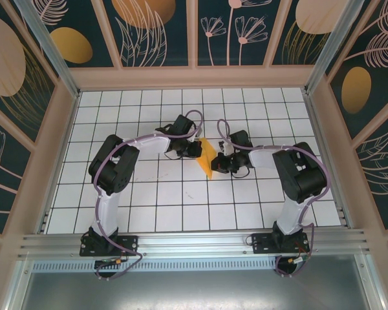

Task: Fold a paper plane with a square sheet of paper (pick it up from the middle)
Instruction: Fourth fold the wing at the center of the table.

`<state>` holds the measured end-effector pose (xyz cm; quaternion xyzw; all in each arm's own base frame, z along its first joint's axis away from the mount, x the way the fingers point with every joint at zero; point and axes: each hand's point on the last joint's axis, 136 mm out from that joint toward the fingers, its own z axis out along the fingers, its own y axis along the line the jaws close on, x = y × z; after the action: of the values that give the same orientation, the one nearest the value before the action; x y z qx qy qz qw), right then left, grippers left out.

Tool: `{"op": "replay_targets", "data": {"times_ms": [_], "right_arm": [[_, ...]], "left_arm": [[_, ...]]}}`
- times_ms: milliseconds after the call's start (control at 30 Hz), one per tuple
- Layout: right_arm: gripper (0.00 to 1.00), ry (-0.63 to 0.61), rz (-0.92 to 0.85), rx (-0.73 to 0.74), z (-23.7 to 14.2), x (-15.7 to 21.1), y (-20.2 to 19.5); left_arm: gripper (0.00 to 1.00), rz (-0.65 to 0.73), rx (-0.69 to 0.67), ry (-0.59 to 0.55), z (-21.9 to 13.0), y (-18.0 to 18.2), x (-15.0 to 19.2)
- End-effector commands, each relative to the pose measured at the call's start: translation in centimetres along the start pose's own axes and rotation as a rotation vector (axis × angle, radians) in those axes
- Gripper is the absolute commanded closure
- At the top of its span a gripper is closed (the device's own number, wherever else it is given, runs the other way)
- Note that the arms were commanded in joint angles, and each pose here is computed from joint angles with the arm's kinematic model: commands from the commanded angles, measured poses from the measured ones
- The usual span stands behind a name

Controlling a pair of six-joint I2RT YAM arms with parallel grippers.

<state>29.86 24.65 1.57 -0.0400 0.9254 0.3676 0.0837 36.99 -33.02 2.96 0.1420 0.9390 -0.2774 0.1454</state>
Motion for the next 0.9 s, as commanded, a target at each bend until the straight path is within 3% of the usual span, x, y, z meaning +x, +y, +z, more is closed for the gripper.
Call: {"op": "replay_targets", "data": {"times_ms": [0,467,867], "right_arm": [[0.98,0.030,0.019,0.172,0.9,1.2,-4.0],[0.99,0.028,0.016,0.191,1.0,1.0,-4.1],[0.96,-0.076,-0.023,0.034,-1.8,-2.8,1.5]], "left_arm": [[1.00,0.017,-0.037,0.037,0.3,1.1,0.5],[1.00,0.057,-0.112,0.039,0.4,2.6,0.7],[0.99,0.070,-0.088,0.057,1.0,2.7,1.7]]}}
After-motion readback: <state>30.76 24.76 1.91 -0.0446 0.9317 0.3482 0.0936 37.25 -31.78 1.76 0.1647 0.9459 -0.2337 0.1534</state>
